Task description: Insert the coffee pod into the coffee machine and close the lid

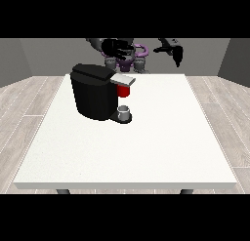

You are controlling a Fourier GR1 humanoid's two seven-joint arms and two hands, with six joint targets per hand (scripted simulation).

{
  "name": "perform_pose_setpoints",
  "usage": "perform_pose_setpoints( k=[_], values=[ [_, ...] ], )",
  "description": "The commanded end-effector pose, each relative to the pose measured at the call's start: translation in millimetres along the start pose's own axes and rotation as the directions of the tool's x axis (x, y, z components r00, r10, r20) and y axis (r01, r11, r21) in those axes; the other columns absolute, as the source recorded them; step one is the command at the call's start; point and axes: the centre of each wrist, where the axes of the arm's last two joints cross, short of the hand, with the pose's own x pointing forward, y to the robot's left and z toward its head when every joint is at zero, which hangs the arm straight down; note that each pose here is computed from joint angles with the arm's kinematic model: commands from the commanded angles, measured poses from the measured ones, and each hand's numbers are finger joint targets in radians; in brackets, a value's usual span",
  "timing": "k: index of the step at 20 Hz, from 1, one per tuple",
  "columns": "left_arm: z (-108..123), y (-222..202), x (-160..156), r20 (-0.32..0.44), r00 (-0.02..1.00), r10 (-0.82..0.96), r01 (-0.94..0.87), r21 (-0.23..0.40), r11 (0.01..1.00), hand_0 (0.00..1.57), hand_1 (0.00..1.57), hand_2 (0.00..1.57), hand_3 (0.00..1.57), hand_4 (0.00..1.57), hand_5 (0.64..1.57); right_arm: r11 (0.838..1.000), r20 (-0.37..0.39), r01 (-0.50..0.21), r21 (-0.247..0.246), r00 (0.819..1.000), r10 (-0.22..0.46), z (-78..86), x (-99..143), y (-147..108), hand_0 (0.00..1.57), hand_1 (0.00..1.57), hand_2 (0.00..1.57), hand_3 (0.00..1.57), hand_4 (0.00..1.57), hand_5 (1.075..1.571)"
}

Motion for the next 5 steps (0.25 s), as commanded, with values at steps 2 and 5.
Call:
perform_pose_setpoints(
  k=[2,5],
  values=[
    [8.8,-4.1,-16.0,-0.057,0.998,0.013,-0.013,0.015,1.0,0.0,0.0,0.0,0.0,0.19,1.571,0.984,-0.042,0.177,-0.027,0.983,-0.178,48.9,-35.0,33.8,0.0,0.0,0.0,0.0,0.29,1.571],
    [24.2,17.8,-20.7,-0.1,0.995,0.021,-0.013,0.084,0.996,0.0,0.0,0.0,0.0,0.19,1.571,0.976,-0.106,0.209,-0.059,0.971,-0.214,82.9,-58.1,31.0,0.0,0.0,0.0,0.0,0.16,1.571]
  ],
)
